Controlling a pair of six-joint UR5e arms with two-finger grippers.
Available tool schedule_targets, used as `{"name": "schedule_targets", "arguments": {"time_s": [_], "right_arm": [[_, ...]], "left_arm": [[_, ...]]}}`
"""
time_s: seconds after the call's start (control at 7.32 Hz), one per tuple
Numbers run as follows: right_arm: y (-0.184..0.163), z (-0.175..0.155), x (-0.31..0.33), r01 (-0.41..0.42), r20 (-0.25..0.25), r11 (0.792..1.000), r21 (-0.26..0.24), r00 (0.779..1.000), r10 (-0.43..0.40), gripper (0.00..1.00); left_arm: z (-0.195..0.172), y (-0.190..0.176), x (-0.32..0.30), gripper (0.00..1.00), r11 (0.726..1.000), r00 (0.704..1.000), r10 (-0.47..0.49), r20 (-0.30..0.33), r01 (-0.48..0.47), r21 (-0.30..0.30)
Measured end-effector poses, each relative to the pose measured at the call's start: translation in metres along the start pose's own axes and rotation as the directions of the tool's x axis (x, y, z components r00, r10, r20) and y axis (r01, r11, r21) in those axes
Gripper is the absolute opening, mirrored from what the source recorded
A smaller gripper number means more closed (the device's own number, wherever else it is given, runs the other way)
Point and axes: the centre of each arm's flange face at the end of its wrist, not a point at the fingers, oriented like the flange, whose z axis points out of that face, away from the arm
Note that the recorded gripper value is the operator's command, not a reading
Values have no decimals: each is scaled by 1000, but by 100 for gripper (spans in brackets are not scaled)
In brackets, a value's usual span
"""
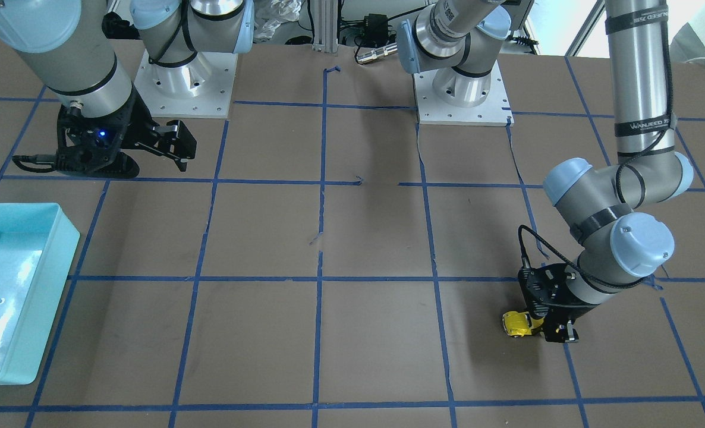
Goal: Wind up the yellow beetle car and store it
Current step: 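Press the car down and drag it backward with the left gripper, then open the left gripper to release the car so it rolls forward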
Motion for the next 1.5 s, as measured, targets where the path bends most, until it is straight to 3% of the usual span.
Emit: {"name": "schedule_targets", "arguments": {"time_s": [0.96,1.23,1.5], "right_arm": [[-2,-2,1,0,1,1000,17,1000,0,100],[-3,-3,4,-1,2,1000,23,1000,1,100],[-4,-4,5,-2,3,1000,23,1000,2,100]], "left_arm": [[-5,83,10,43,998,998,64,12,-64,2],[-7,94,12,100,998,998,64,18,-64,5],[-12,96,12,100,999,998,54,23,-54,-1]]}}
